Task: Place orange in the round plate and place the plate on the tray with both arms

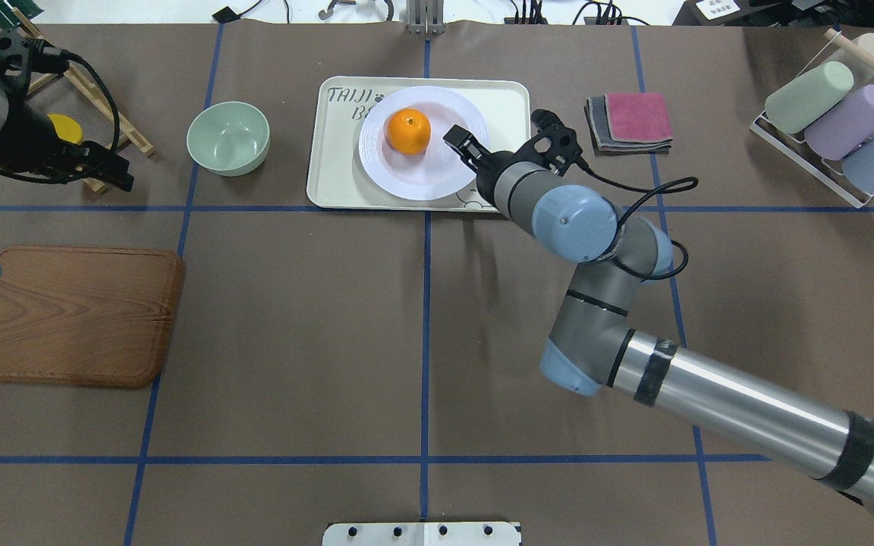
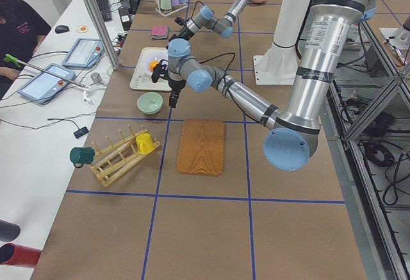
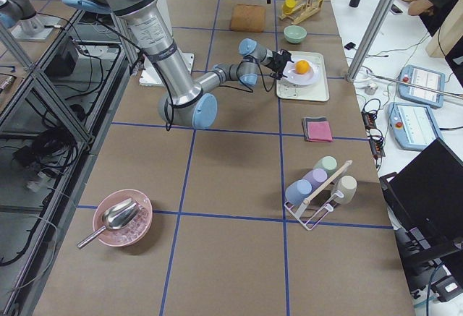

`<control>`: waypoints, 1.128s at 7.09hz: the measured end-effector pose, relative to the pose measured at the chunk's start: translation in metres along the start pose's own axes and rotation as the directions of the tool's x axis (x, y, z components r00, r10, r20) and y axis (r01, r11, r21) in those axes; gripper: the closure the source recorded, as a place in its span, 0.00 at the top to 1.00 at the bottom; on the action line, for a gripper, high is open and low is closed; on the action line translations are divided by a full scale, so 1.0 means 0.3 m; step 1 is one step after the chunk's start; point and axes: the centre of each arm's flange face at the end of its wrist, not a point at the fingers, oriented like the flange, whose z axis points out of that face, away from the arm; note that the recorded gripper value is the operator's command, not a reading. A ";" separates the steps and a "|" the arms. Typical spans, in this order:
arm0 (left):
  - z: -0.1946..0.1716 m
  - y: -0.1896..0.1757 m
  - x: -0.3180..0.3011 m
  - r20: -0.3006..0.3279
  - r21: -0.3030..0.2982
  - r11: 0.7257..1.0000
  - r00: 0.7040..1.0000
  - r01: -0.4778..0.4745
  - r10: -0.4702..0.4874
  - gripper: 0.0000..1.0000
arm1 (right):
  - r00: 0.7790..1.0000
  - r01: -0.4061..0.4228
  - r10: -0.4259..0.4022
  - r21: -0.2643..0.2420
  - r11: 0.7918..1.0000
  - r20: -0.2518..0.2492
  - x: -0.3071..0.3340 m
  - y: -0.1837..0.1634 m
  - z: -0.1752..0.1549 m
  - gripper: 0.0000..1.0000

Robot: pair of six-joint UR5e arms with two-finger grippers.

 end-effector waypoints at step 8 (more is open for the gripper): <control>-0.066 0.202 -0.804 0.082 -0.108 0.982 0.983 -0.155 0.164 0.99 | 0.655 0.635 -0.744 -0.434 0.639 -0.137 0.732 -0.973 -0.778 1.00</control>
